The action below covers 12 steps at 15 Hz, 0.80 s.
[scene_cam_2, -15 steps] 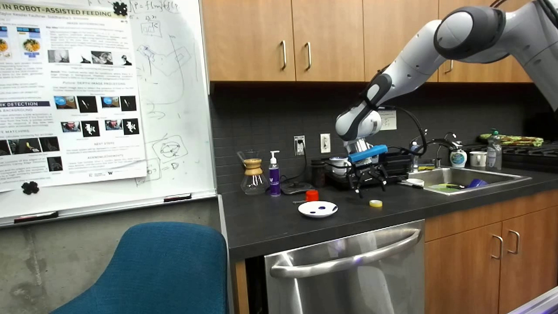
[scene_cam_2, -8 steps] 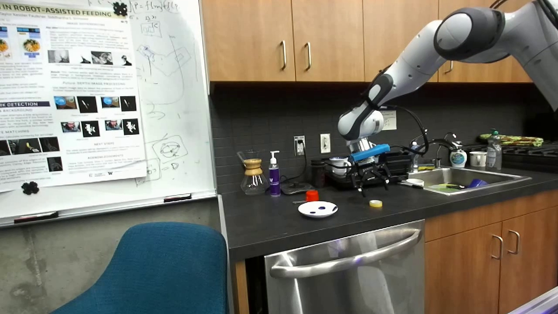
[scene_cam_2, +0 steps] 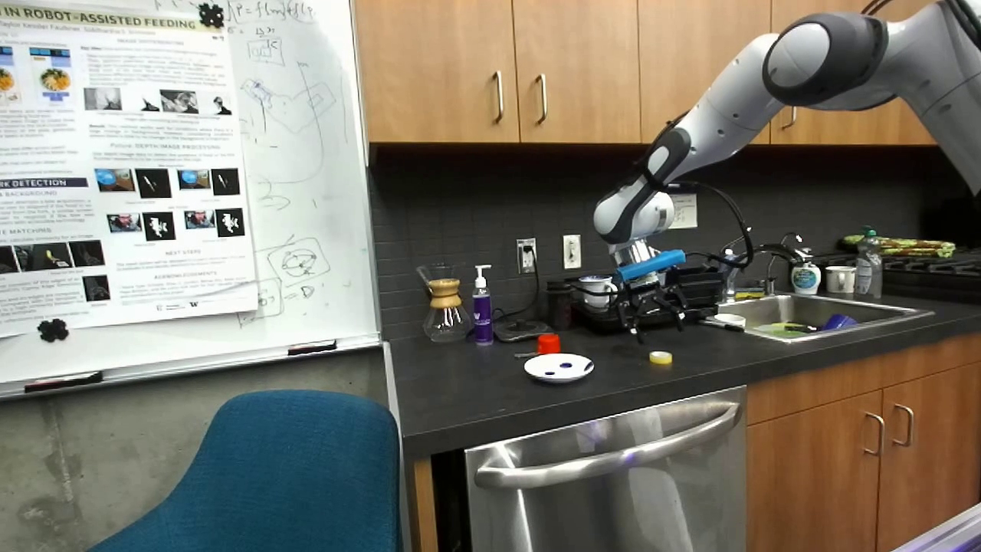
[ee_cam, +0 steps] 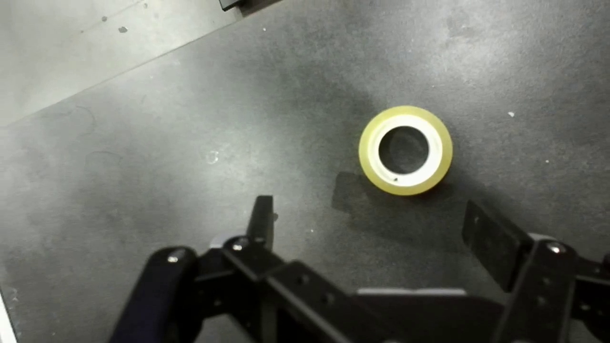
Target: Place the tape on the white plate.
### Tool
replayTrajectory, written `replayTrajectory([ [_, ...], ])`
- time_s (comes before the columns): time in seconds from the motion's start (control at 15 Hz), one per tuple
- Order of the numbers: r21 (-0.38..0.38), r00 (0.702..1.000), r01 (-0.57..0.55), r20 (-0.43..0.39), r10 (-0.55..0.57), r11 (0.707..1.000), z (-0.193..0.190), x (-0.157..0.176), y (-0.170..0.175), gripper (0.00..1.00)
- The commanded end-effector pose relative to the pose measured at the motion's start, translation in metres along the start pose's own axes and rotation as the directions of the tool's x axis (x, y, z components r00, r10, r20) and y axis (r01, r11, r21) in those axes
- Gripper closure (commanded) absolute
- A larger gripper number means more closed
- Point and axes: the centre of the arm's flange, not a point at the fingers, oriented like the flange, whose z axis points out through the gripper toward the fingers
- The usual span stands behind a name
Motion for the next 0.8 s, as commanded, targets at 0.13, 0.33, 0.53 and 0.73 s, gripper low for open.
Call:
replayTrajectory([
  [0.13,0.007,1.000,-0.005,0.011,0.005,1.000,-0.023,0.008,0.021,0.00],
  [0.33,0.026,1.000,0.004,0.007,-0.004,1.000,-0.024,0.007,0.025,0.00],
  [0.53,0.014,0.999,0.037,0.024,-0.037,0.999,-0.013,-0.004,0.007,0.00],
  [0.73,0.024,0.997,0.062,0.054,-0.063,0.998,0.004,-0.013,-0.012,0.00],
])
